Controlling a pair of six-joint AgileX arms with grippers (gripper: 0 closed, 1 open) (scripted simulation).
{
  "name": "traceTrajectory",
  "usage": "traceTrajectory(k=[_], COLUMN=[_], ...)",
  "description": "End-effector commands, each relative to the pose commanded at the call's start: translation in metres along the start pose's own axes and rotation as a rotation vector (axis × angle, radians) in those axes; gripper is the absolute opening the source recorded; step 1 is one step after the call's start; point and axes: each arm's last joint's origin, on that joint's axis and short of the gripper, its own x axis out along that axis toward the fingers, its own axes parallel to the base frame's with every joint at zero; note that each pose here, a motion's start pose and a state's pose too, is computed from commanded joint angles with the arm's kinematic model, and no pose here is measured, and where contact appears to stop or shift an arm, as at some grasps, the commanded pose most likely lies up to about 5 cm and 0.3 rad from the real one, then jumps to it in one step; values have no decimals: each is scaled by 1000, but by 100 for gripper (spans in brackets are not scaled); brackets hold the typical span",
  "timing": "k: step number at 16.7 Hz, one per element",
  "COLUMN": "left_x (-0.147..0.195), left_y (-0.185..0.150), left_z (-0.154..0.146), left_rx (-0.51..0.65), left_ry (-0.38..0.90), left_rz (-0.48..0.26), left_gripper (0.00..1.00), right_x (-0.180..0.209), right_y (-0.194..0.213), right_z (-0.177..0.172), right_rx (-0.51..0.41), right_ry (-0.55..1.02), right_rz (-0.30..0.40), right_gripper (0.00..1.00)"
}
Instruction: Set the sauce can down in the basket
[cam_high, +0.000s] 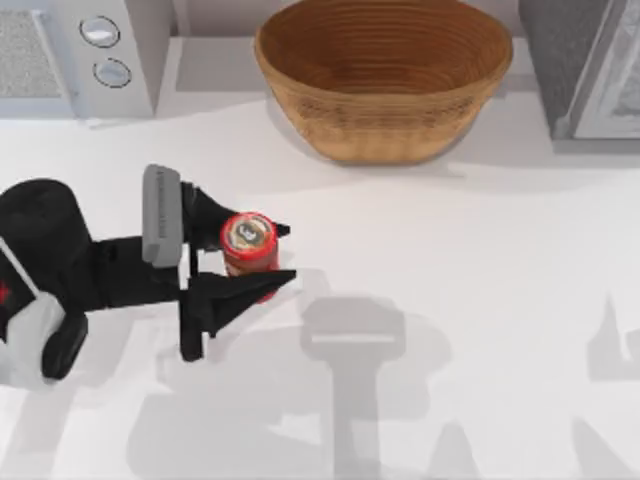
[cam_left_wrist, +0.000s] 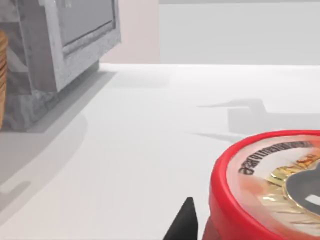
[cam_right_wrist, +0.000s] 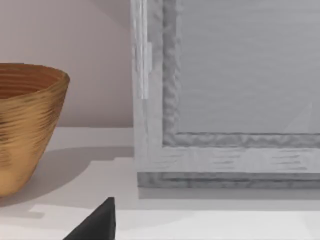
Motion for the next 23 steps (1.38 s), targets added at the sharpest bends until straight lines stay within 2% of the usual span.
traceTrajectory(k=[5, 11, 13, 15, 18, 23], left_x=[-36, -37, -33, -22, 5, 71], left_y=[-39, -41, -34, -16, 24, 96], left_z=[23, 24, 24, 26, 39, 96], left_rx=[-11, -11, -18, -24, -20, 17], left_ry=[1, 1, 6, 13, 22, -4], left_rz=[-5, -7, 14, 60, 167, 399], left_gripper=[0, 0, 0, 0, 0, 0], right_x=[0, 0, 0, 0, 0, 0], right_y=[0, 0, 0, 0, 0, 0], right_z=[0, 0, 0, 0, 0, 0], right_rx=[0, 0, 0, 0, 0, 0], right_ry=[0, 0, 0, 0, 0, 0], right_rz=[0, 0, 0, 0, 0, 0], right_gripper=[100, 100, 100, 100, 100, 100])
